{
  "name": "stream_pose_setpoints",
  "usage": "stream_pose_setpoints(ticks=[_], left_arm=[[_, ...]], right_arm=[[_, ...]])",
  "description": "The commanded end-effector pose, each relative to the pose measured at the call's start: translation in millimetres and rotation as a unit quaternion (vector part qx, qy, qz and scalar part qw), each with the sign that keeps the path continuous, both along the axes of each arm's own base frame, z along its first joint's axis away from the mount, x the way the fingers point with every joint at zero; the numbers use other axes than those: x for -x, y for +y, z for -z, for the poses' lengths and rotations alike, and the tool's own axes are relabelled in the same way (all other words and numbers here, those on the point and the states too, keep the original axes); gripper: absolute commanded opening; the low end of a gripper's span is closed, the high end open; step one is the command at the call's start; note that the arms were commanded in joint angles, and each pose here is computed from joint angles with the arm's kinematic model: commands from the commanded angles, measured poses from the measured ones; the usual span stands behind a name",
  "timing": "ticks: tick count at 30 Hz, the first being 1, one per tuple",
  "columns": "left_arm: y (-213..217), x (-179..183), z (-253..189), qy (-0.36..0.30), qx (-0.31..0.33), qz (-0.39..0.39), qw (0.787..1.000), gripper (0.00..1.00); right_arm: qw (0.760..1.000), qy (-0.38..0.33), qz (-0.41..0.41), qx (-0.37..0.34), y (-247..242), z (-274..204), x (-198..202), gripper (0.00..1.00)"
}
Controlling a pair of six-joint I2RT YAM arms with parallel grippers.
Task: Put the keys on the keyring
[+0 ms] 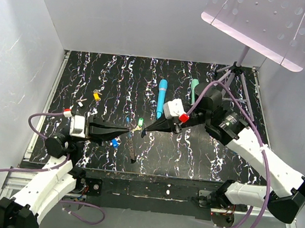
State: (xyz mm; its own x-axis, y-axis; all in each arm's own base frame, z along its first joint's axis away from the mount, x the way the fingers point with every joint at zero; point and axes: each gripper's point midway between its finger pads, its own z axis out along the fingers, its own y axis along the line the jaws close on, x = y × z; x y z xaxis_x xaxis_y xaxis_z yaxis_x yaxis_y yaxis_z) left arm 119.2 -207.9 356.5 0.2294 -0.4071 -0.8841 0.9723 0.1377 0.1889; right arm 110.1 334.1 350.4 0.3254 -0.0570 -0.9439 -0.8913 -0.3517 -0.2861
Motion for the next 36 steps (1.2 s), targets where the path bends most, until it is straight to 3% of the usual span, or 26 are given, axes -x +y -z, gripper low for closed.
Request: stream_pose_setpoints(ticks=[1, 16, 36], left_arm=[[5, 8, -6, -0.005, 0.031, 0.003, 1.000, 0.00], [3, 1, 4, 0.013, 0.033, 0.004, 0.999, 0.00], [3, 0, 7, 0.014, 0.030, 0.003, 0.999, 0.00]], right_arm=[[0.997, -0.032, 0.030, -0.055, 17, -21, -12, 0.01], [0.998, 0.018, -0.019, -0.054, 33, -22, 11, 0.01], [0.998, 0.034, 0.000, -0.045, 44, -20, 3, 0.01]])
